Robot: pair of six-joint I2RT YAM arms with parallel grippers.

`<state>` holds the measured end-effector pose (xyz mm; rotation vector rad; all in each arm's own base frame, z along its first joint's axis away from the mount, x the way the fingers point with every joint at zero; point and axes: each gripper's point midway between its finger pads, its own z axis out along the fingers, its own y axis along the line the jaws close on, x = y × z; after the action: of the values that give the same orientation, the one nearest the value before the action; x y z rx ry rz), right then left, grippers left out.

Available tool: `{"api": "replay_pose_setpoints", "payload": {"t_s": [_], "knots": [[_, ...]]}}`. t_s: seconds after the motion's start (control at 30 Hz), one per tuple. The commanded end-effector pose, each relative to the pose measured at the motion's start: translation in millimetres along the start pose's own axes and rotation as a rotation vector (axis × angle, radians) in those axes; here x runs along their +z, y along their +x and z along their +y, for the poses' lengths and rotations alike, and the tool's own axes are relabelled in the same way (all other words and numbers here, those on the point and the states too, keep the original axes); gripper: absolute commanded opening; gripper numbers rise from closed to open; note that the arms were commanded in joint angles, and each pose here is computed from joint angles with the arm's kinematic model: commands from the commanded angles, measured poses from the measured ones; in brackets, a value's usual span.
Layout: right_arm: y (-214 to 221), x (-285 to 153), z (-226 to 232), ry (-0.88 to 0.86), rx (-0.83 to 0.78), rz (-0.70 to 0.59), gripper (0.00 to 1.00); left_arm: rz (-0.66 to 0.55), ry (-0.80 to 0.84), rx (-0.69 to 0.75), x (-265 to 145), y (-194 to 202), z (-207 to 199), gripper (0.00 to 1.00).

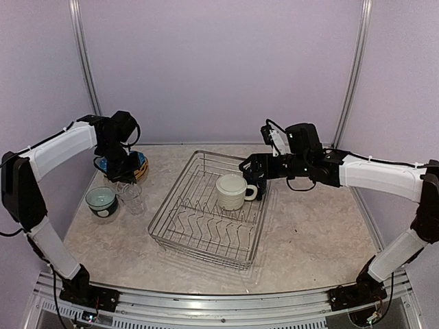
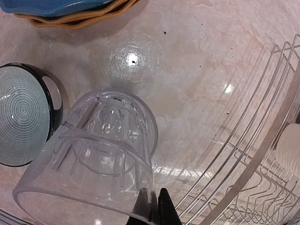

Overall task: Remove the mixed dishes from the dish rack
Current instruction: Place the cup down, then grab the cup from the dish rack.

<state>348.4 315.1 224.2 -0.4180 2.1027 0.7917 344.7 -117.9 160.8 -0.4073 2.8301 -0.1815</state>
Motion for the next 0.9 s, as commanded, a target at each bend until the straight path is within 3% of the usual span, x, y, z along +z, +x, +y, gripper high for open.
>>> {"api": "replay_pose_setpoints", "payload": {"t_s": [0.0, 0.13, 0.37, 0.67, 0.87], "knots": [[-7, -7, -2, 0.046, -0.074, 0.025, 1.00, -0.006, -0.042, 0.023, 6, -7, 3, 0.00], [7, -1, -8, 0.131, -0.153, 0.109, 1.00, 0.013, -0.052, 0.027, 14, -6, 4, 0.06], [30, 11, -16, 0.235, -0.234, 0.233, 1.00, 0.000, -0.030, 0.041, 7, -6, 1, 0.30], [31, 23, -58, 0.504, -0.130, 0.276, 0.98, -0.068, 0.058, 0.050, -28, -9, -8, 0.55], [25, 40, -68, 0.583, -0.059, 0.256, 0.92, -0.118, 0.142, 0.058, -57, -9, -18, 0.65]]}}
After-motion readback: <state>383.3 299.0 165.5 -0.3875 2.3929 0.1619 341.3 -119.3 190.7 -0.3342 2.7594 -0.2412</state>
